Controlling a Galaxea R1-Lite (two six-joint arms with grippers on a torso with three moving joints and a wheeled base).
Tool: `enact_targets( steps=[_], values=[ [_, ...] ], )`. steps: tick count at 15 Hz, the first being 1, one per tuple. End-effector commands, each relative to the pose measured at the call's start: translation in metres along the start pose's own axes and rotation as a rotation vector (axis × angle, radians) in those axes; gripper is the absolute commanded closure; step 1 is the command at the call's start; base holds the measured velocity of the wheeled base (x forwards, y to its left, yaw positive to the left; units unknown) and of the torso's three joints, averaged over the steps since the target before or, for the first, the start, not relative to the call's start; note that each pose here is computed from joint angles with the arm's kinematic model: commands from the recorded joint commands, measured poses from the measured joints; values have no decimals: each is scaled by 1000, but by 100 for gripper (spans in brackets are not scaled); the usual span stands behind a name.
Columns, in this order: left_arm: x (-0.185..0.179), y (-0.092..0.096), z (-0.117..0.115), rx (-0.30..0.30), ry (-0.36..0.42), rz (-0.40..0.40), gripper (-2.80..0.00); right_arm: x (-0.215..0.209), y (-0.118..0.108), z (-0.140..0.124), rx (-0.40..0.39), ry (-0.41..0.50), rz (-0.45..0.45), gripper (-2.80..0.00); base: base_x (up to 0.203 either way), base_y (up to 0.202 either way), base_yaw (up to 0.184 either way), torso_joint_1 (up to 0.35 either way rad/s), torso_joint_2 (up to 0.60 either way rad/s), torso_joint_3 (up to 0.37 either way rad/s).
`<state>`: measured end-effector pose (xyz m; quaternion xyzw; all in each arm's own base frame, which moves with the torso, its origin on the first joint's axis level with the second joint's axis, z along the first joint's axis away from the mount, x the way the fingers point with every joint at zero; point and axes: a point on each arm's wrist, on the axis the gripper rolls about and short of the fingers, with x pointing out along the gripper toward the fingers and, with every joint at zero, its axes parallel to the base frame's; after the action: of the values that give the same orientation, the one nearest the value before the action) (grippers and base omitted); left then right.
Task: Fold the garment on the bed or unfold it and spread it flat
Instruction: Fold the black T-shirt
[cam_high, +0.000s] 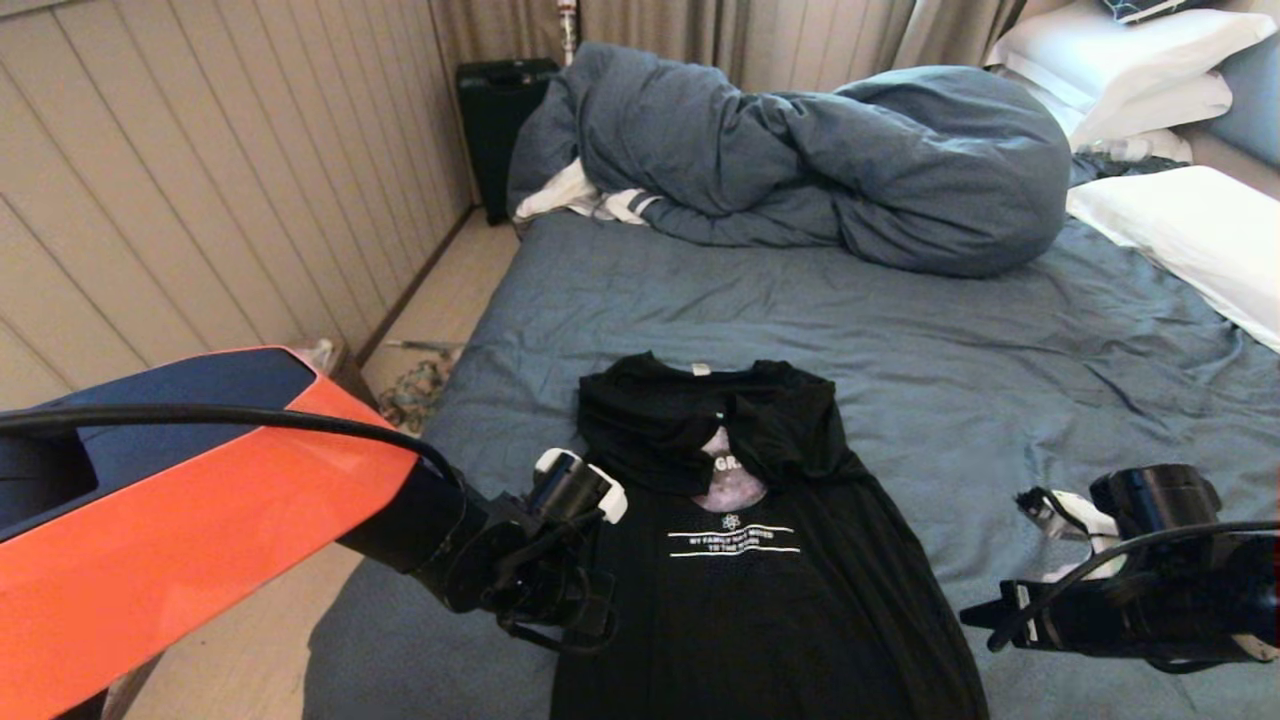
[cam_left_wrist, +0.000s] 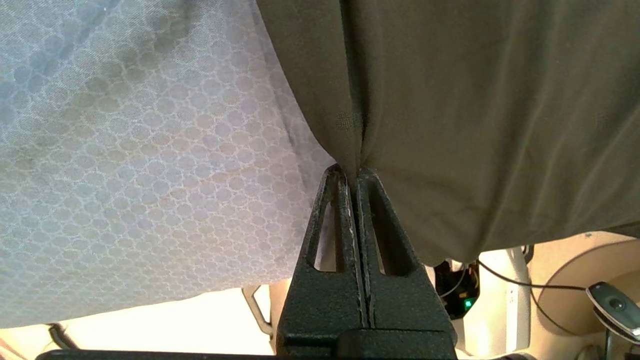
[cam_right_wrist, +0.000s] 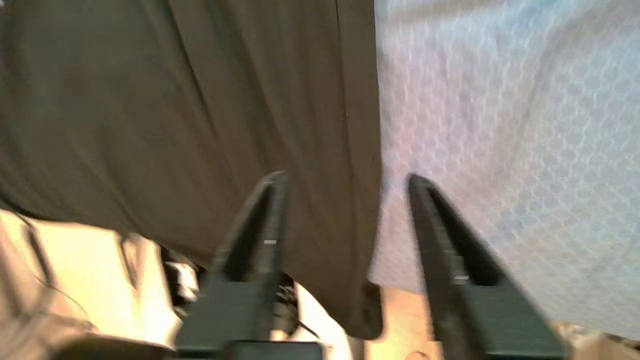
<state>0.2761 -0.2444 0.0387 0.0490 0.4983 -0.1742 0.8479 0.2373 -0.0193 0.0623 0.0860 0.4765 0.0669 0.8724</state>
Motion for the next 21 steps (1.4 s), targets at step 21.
enact_targets(
  steps=[21],
  values=[
    [-12, 0, 5, -22, -33, -11, 0, 52, 8, -22, -25, 107, 20, -280, 0, 0, 0, 0, 0, 0]
  ],
)
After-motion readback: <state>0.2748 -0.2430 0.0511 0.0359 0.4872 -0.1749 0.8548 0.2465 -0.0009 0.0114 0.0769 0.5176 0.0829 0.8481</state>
